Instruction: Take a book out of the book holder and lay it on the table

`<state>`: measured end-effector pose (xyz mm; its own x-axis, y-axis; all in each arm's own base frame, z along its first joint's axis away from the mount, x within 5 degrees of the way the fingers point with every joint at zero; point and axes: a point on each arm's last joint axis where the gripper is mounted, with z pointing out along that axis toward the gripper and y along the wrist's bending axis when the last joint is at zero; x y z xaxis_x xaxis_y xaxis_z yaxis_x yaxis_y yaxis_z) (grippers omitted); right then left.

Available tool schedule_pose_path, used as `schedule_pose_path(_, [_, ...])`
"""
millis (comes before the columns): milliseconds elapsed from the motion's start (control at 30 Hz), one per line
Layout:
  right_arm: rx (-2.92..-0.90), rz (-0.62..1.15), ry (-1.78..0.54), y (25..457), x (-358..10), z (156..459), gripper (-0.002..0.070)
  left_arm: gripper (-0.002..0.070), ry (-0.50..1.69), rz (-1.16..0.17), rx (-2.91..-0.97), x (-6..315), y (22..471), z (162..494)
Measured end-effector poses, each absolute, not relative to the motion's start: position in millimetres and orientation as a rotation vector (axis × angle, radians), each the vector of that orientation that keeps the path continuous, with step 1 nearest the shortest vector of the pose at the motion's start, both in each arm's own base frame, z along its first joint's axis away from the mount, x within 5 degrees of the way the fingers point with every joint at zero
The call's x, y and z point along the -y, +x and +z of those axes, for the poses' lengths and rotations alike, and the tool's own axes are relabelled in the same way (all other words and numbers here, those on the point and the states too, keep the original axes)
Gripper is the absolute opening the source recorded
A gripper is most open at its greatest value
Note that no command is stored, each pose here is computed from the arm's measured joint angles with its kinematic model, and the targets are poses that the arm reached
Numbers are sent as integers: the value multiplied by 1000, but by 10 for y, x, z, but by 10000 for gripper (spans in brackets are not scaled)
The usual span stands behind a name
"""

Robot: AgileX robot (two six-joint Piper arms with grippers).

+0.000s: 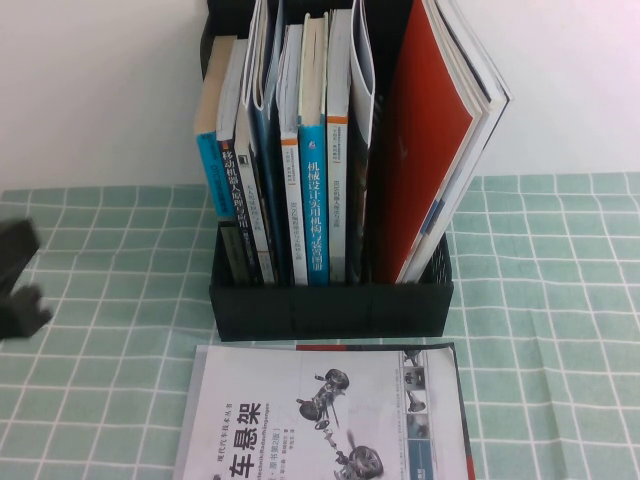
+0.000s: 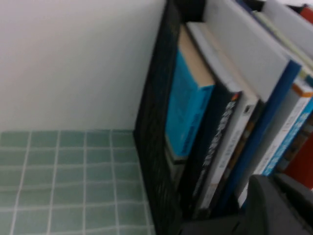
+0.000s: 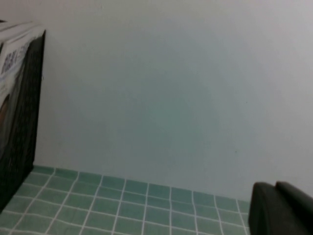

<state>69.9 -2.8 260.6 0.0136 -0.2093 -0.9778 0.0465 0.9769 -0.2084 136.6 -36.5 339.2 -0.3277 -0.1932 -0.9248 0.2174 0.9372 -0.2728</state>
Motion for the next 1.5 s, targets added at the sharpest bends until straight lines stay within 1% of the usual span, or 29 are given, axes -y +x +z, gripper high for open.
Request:
schedule_pose_path(133, [-1610,-219,-160,855,36,2706,-2,-3,172,-447,-1802,605,1622,3634])
schedule_pose_path(300, [-1639,-226,-162,1101,54,2891,-2,-3,305,-544,-1755,1082,1942,3792])
schedule_pose_path(400, [-1701,-216,-162,1282,64,2900,-1,-3,382,-613,-1740,1470,2096,3805])
schedule_pose_path(533, [-1745,-159,-125,1467,52,2848,-1,-3,456,-680,-1727,1988,2283,3772])
schedule_pose_path(667, [-1695,-109,-186,1632,-60,2832,-1,-3,524,-712,-1728,2443,2479,3746])
schedule_pose_path(767, [-1653,-52,-255,1754,-184,2801,-2,-3,536,-733,-1757,2674,2643,3694])
schedule_pose_path(933, [-1631,12,-329,1985,-312,2680,-2,-3,506,-801,-1827,2978,2892,3617])
schedule_pose_path(1033, [-1658,45,-327,2106,-342,2557,-2,-3,477,-850,-1837,3131,3022,3665])
schedule_pose_path(1133, [-1692,88,-311,2209,-367,2427,-2,-3,505,-877,-1875,3265,3106,3682])
schedule_pose_path(1267, [-1657,122,-347,2289,-422,2357,-1,-3,570,-846,-1912,3367,3184,3640])
schedule_pose_path(1400, [-1587,159,-402,2331,-484,2341,-2,-3,598,-796,-1941,3367,3203,3594])
schedule_pose_path(1500, [-1571,182,-416,2350,-509,2318,-2,-3,611,-742,-1974,3341,3211,3559])
